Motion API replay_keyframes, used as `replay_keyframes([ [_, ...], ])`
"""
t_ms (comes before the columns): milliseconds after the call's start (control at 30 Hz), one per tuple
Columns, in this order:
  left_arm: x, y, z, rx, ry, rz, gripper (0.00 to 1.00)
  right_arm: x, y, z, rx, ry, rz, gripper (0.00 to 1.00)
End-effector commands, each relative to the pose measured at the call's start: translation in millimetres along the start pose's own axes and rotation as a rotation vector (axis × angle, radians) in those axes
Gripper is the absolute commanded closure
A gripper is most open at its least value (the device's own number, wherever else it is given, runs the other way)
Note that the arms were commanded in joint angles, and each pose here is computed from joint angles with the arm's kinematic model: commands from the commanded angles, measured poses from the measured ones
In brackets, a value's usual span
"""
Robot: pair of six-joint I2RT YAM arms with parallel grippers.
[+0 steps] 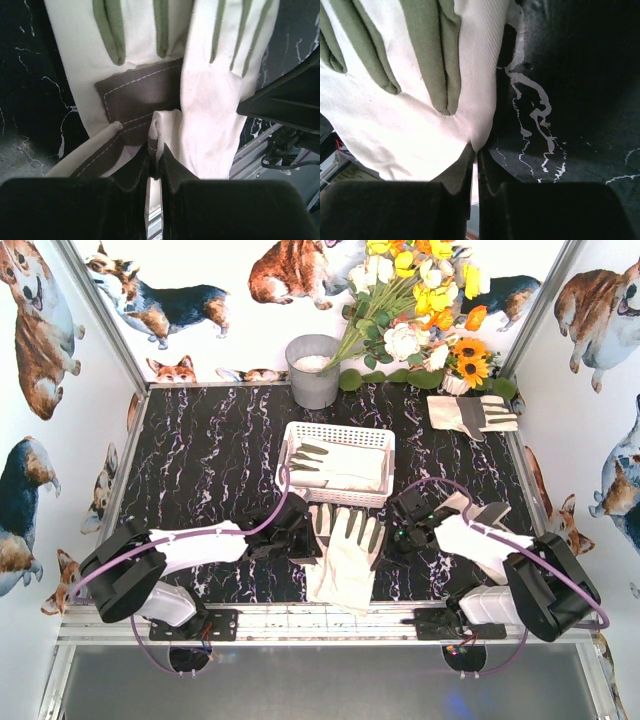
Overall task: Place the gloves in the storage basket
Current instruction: Pair the glove with the glove.
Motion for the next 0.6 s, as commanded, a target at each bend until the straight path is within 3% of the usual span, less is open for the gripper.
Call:
replay_keyframes([
  [0,13.2,6.7,-20.6,-0.061,-0.085,-0.027,1.0,19.0,26.9,14.3,0.071,0.018,-0.134,1.0],
  [233,33.7,6.6,-12.7,-0.101,-0.107,-0.072,1.0,58.6,44.0,39.1,0.23,0.078,-0.287,1.0],
  [567,53.1,3.7,23.7,-0.074,-0.09,-0.166,1.0,49.2,59.1,73.8,0.39,0.099,-0.256,1.0],
])
Point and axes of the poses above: each gripper's point midway between its finger pads, its own x axis back along the fingers, its own z axis along the line the jaws close on, y = z × x, the point moved 1 cm from there along x, back along the fingers, and after that the axes turned 13 degrees about x, right-handed, at the moved point
